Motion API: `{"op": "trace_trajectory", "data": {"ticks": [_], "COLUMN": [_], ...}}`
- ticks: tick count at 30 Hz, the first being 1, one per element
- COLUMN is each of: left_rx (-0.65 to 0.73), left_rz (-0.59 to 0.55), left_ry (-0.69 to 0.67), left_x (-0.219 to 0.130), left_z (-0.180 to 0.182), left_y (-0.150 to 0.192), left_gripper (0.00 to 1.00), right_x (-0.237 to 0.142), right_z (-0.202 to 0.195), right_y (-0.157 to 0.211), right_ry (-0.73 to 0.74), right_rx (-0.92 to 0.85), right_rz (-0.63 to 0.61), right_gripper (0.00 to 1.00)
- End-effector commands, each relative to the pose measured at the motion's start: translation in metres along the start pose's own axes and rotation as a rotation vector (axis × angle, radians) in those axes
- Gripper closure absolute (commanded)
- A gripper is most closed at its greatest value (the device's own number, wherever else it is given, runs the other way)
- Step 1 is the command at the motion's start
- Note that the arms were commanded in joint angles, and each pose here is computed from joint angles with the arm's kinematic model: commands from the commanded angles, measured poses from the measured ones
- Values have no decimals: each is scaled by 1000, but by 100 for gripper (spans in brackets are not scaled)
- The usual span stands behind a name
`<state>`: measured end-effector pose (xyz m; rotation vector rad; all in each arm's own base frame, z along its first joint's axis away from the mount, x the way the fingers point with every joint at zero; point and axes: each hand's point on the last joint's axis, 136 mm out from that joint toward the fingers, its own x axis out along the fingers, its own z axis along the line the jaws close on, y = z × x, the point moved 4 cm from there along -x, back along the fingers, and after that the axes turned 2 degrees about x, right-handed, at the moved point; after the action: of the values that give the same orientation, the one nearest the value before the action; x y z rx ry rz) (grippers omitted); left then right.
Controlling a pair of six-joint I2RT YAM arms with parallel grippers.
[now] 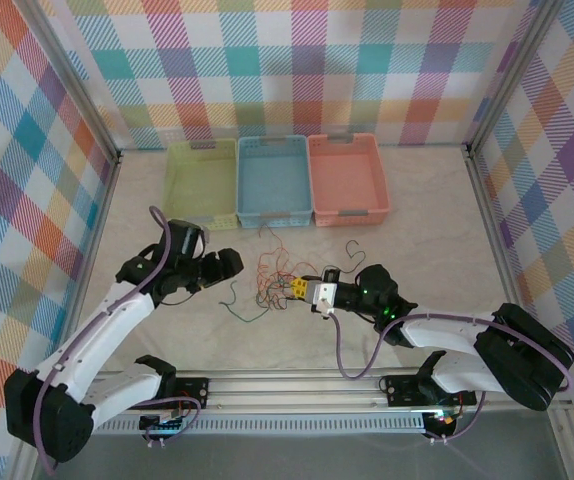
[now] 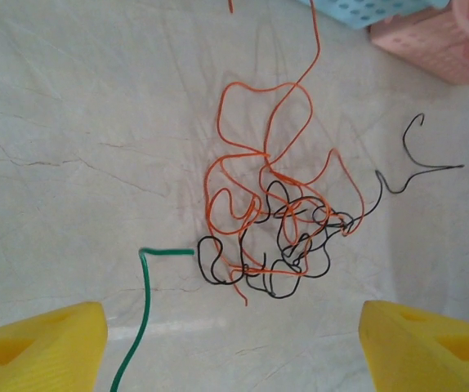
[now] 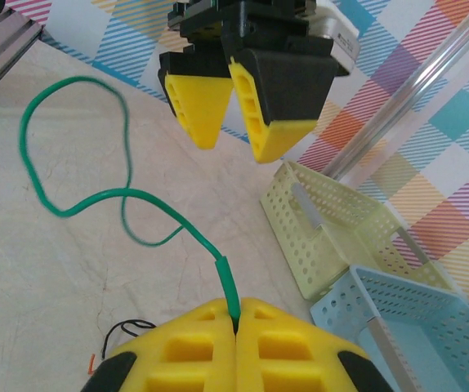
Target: Untangle the cables
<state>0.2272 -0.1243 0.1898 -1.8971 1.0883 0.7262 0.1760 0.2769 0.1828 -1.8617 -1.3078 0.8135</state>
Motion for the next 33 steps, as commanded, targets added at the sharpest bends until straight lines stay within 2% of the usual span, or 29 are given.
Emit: {"op": "trace_trajectory", "data": {"ticks": [1,6,9,19,27,33], "left_rx": [68,151,193,228,253,260], "left_rz": [57,128,167,205,198,199], "left_ry": [5,-20,-110,-174,-275,-284], "left_x": [8,18,18,33,42,46], "left_z": [1,-5,-3,0,6,5], "left_y": [8,19,25,35,32,33], "left_gripper": [21,23,24,24,29,31], "right_x": [-2,-5,-5,-8,-7,-8], "right_z": [1,-1,-1,-2,-3,-3], "right_y": [-7,-12,-13,-18,-17,-18], "right_ry": [11,19,9,13,13,17], "right_rx": [-55,-61,-55,-55,-54,-52], "right_rz": [-49,-63,-55,-68,-62,-61], "right_gripper": [100,100,100,100,100,100]}}
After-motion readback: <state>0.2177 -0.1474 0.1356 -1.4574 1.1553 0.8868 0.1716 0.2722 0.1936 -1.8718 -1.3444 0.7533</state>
